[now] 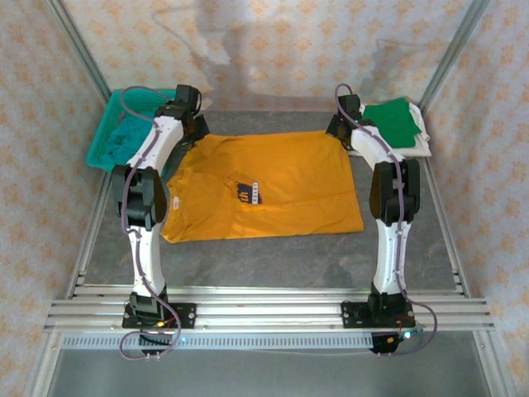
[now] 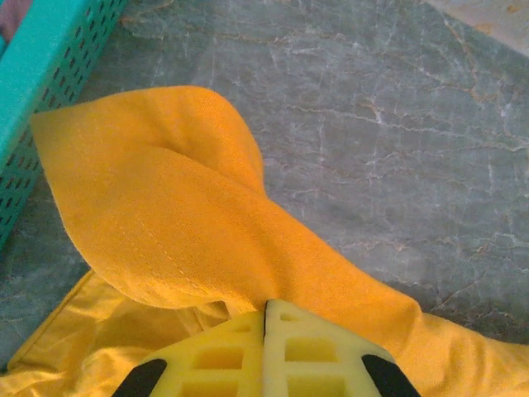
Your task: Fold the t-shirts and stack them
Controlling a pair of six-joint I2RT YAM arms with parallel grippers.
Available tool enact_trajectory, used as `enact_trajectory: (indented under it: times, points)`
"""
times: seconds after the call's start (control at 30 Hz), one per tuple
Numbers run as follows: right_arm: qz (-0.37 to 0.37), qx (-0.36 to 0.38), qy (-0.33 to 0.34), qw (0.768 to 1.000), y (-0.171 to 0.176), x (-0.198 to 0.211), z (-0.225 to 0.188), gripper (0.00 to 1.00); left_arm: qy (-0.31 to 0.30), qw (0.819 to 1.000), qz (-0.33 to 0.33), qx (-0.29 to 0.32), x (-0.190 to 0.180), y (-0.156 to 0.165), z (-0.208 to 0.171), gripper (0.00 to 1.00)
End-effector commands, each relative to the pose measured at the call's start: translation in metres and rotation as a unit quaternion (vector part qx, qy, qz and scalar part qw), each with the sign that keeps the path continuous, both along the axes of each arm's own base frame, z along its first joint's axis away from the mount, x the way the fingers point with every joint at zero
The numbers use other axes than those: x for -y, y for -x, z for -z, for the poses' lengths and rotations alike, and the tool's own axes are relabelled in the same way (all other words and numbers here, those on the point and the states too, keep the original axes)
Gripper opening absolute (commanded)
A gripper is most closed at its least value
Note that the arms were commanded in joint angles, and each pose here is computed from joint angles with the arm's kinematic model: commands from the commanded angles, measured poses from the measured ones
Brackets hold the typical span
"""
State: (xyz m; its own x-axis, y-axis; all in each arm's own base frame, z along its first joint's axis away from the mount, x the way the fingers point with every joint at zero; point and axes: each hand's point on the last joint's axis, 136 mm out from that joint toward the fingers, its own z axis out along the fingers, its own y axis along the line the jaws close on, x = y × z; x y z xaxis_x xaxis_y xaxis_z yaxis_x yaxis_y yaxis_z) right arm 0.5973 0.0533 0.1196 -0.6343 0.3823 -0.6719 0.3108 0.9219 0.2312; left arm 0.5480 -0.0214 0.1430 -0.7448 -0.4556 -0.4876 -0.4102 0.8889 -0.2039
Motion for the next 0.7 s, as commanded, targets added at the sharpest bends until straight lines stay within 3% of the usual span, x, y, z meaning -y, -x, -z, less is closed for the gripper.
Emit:
enact_trajectory:
  times: [0.0, 0.27, 0.67]
  points:
    - [0.020, 0.043, -0.001, 0.999, 0.004, 0.010, -0.029, 0.00, -0.014, 1.000, -0.002, -0.018, -0.005, 0.015, 0.003, 0.00]
    - [0.037, 0.034, -0.002, 0.999, 0.043, 0.019, -0.010, 0.00, 0.016, 0.999, -0.006, -0.033, 0.002, 0.057, 0.021, 0.00]
    - [0.039, 0.026, 0.024, 0.999, 0.067, 0.028, -0.015, 0.00, 0.004, 0.998, 0.021, -0.062, 0.016, 0.086, 0.009, 0.00]
